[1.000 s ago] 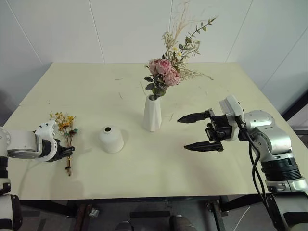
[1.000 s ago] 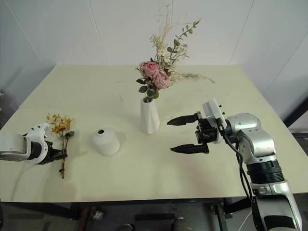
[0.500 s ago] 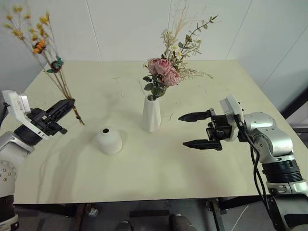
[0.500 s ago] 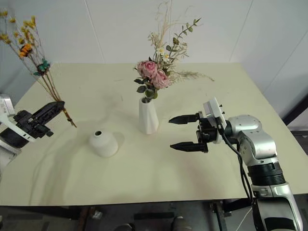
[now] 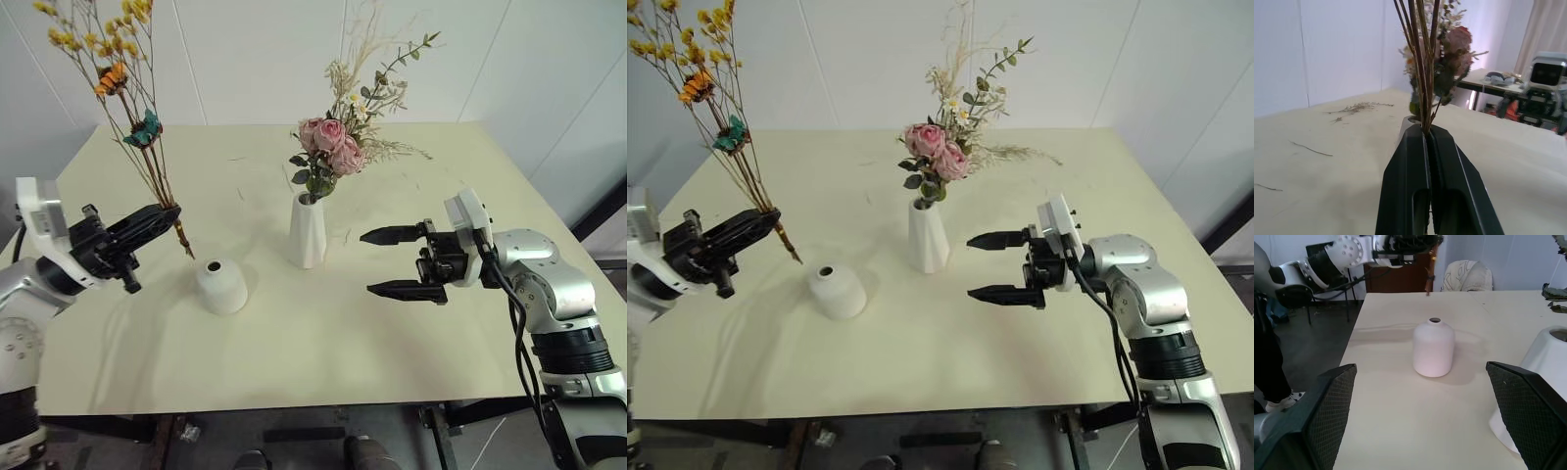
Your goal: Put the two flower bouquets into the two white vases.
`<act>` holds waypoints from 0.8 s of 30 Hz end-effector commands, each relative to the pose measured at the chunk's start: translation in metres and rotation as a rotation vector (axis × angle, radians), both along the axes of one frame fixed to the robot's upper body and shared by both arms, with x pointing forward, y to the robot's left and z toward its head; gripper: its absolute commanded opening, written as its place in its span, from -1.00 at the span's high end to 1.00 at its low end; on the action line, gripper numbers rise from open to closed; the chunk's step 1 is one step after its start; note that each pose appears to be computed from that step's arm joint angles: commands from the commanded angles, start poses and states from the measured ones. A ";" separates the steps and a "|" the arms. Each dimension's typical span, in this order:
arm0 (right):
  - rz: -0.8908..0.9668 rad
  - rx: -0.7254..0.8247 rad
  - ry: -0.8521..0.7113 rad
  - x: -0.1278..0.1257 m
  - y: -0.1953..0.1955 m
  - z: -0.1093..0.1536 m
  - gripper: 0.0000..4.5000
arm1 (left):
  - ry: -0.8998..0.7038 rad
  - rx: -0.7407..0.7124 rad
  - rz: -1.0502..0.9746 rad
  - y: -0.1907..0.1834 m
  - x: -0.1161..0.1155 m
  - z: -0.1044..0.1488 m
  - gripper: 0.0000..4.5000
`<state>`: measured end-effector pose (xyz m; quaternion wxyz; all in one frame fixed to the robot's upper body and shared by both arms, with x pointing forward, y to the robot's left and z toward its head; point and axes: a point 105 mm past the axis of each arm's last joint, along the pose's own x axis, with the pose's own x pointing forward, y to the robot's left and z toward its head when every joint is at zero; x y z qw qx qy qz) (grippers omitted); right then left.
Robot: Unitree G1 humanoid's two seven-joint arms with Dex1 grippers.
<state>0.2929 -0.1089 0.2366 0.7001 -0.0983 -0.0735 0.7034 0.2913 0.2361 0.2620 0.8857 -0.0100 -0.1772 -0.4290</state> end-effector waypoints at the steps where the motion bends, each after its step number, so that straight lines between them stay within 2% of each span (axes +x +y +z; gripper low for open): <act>1: 0.015 0.019 -0.039 -0.010 -0.003 0.014 -1.00 | -0.037 0.034 -0.015 -0.006 0.003 -0.002 0.99; 10: 0.005 0.062 -0.029 -0.016 -0.001 0.022 -1.00 | -0.027 0.002 -0.029 -0.012 0.010 -0.011 0.99; 24: -0.035 0.103 -0.022 -0.016 0.001 0.020 -1.00 | -0.019 0.001 -0.030 -0.018 0.014 -0.022 0.99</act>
